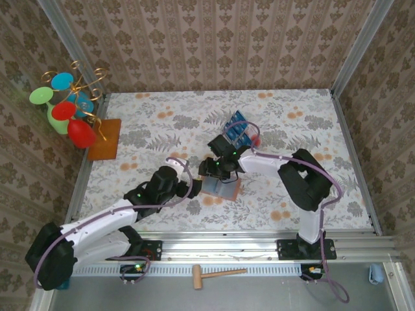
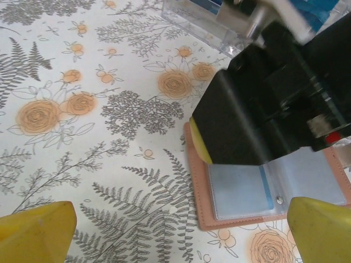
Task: Put the credit cards into the card holder
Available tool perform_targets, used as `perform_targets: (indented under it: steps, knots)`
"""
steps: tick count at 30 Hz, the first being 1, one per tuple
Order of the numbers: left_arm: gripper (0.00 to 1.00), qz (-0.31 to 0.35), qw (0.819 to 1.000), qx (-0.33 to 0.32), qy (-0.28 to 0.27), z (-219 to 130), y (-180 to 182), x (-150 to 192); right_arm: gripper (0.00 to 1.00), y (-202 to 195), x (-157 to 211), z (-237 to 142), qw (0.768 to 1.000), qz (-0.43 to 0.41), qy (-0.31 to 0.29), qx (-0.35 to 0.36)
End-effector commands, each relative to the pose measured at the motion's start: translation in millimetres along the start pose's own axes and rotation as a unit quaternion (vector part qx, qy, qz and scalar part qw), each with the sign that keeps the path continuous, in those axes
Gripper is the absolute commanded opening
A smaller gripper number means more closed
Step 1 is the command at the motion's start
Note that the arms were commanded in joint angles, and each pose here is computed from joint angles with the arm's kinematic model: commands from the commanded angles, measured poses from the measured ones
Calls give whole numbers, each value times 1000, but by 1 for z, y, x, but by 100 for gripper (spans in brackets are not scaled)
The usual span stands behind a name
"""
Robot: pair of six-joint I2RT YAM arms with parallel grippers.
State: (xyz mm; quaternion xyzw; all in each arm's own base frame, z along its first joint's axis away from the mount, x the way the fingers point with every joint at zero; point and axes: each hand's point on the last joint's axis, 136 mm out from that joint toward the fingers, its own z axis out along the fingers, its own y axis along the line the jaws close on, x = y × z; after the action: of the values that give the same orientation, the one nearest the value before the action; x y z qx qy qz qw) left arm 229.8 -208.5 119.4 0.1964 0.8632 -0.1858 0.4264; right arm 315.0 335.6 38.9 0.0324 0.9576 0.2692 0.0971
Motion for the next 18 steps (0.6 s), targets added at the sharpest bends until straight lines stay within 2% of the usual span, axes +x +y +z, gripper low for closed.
perform_targets:
  steps: [1,6,12,18]
  knots:
    - [100,-10,1000,-5,20,-1,8,15,52,1,7,10,1000,6,25,9]
    - [100,-10,1000,-4,26,2,9,19,52,6,5,6,1000,-2,23,3]
    - [100,-13,999,1,31,9,8,19,52,20,-3,-18,1000,-23,9,-7]
    - [100,-14,999,5,37,17,5,18,52,14,1,-39,1000,-28,-8,-4]
